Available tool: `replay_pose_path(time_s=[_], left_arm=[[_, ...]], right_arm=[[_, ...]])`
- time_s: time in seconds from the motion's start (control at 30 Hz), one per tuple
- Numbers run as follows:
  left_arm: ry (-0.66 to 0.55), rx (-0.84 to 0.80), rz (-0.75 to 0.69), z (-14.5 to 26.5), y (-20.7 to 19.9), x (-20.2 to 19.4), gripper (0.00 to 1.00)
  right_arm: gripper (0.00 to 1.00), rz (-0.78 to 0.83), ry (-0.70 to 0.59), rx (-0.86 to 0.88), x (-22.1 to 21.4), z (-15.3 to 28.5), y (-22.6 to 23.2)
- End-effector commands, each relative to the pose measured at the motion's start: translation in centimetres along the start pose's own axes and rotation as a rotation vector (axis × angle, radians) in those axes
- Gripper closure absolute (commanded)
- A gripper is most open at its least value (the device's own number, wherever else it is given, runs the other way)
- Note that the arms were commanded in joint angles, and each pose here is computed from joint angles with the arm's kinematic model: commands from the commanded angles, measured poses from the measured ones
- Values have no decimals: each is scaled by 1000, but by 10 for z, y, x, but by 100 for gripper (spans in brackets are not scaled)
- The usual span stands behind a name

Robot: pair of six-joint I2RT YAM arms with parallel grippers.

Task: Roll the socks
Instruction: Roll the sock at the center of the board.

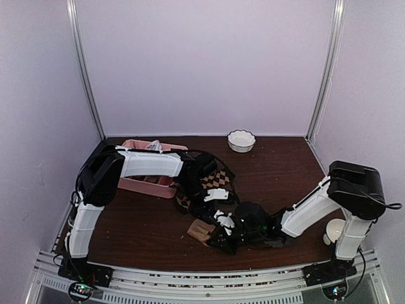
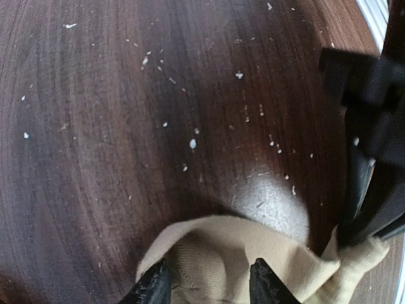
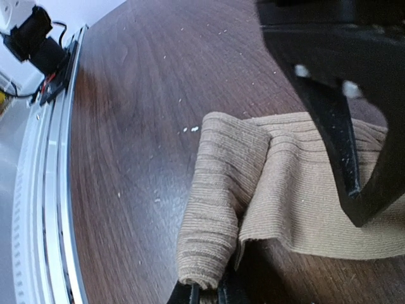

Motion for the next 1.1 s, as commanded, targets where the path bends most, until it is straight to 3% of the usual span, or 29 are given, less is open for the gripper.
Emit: replay_pose_path(time_s=[0.0, 0.4, 0.6, 0.67, 0.7, 0.83, 0.9, 1.07], left_arm=[[28, -47, 20, -8, -6, -6, 57], [-66, 66, 59, 36, 14, 17, 51], [-75, 144, 31, 62, 15, 22, 44], [-91, 165, 34, 71, 14, 16, 5], [-96, 173, 39, 75, 14, 13, 3], [-105, 198, 57, 94, 10, 1, 2], [-113, 130, 32, 99, -5, -5, 2], [4, 7, -16, 61, -43, -38, 8]], right_arm=[[100, -208, 265, -39, -74, -1, -7], [100, -620, 457, -68, -135, 10, -6], [100, -702, 499, -59, -140, 14, -2], [100, -708, 514, -66, -140, 15, -4], [100, -708, 516, -68, -138, 14, -4], [100, -707, 535, -71, -134, 13, -7], [100, -718, 535, -62, -134, 11, -8], [100, -749, 507, -35, -127, 7, -12]])
Point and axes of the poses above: each gripper's point midway between its finger pads, its own z axis back along the fingers, its own y axis along the line the jaws close on, x = y × z, the point moved 5 cm from there along z, back along the fingers, and after that the axes turned 13 degrees about z, right-handed, at the moved point
